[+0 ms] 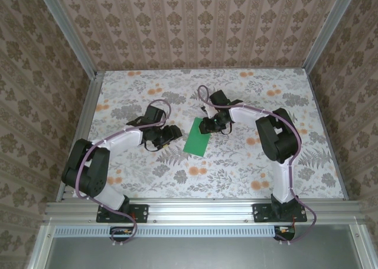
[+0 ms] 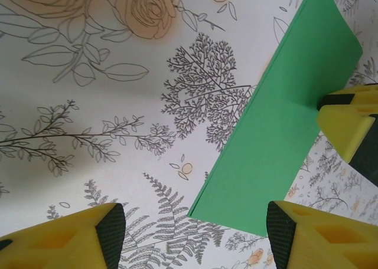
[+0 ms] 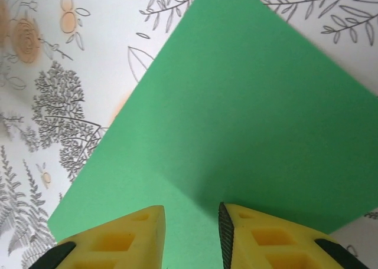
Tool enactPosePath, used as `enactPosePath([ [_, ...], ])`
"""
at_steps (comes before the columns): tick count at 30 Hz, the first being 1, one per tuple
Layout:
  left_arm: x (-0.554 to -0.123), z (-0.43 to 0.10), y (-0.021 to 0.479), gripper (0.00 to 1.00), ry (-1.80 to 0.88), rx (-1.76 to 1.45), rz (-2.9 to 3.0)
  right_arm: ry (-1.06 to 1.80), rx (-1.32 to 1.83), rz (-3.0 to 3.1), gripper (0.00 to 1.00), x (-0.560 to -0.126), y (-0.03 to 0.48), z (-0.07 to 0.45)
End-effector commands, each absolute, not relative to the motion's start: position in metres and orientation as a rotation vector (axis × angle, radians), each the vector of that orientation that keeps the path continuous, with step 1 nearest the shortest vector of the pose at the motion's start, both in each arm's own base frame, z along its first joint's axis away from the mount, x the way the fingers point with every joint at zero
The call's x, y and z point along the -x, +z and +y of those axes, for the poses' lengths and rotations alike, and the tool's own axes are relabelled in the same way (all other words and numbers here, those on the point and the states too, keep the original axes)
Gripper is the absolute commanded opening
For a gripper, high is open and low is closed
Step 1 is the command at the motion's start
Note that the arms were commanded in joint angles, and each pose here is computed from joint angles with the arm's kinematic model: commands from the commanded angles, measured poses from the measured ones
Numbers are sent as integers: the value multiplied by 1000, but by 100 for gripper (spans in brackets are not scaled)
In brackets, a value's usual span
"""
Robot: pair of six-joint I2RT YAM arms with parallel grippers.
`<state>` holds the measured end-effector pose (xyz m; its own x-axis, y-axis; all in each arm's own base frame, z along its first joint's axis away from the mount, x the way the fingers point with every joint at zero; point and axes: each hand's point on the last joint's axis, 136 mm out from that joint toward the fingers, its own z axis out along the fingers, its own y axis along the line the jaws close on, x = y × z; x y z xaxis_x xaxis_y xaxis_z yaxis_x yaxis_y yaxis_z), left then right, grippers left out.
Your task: Fold a paper plane with a square sheet of paper (pick it up from the middle)
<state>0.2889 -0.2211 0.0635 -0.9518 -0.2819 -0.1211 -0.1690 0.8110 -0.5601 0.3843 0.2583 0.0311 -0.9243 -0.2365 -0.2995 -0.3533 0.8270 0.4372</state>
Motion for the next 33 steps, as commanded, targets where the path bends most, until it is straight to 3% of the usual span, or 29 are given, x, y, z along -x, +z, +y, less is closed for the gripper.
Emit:
enactPosePath([
  [1, -283, -233, 63, 66, -887, 254, 2815, 828, 407, 2706, 33, -378, 74, 264],
  [8, -284, -265, 63, 42, -936, 129, 2828, 1030, 139, 2752, 15, -330, 69, 270],
  [12, -285, -282, 54, 30, -972, 99, 2853, 1088, 133, 2825, 11, -299, 55, 282],
  [33, -276, -282, 25, 21, -872, 141, 2967, 851, 168, 3134, 7, -242, -13, 249],
])
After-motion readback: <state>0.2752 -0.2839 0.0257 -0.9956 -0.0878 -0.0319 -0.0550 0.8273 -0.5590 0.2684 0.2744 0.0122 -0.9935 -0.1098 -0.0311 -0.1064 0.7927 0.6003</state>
